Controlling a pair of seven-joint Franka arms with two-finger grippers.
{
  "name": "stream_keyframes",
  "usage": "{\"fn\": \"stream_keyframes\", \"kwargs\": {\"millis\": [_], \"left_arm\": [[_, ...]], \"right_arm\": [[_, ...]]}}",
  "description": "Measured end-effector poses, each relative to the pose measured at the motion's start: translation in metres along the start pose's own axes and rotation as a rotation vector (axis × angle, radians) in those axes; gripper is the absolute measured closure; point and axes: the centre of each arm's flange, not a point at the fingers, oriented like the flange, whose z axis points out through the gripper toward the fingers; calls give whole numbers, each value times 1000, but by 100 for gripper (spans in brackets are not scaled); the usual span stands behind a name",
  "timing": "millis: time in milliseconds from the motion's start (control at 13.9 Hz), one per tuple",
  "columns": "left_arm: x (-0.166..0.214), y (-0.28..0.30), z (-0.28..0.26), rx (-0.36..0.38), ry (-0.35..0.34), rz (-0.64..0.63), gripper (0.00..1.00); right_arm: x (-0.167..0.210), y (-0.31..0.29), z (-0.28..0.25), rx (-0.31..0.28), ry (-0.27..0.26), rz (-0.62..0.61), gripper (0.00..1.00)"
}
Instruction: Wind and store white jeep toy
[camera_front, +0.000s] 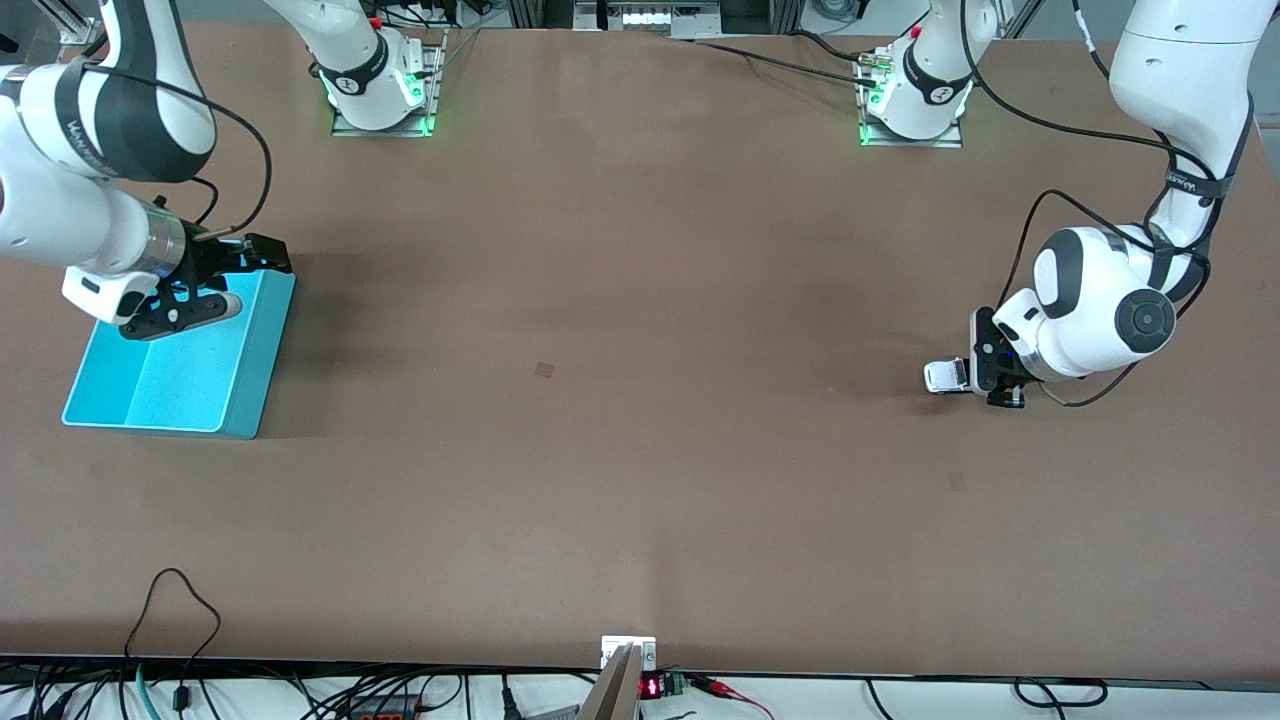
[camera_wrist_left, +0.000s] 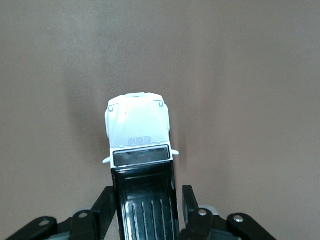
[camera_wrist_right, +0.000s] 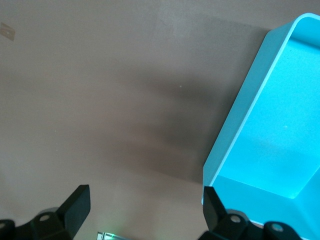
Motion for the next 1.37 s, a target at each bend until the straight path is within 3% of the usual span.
{"fn": "stream_keyframes", "kwargs": {"millis": [144,360,505,865,1369], "left_arm": [[0,0,-1,4,0,0,49],[-2,1,-2,4,0,-4,50],[-5,1,-2,5,0,-9,50],[-9,1,-2,6,1,-16,50],[-11,-2,-3,68,-5,-18,50]], "right_arm": [[-1,-7,-5,-12,29,3,0],[6,-12,-13,-34,109,25,0],[11,-20,-14,-48,132,49,0],[21,-44,-7,-57,158,100,0],[24,-60,-3,-54,151,158,0]]}}
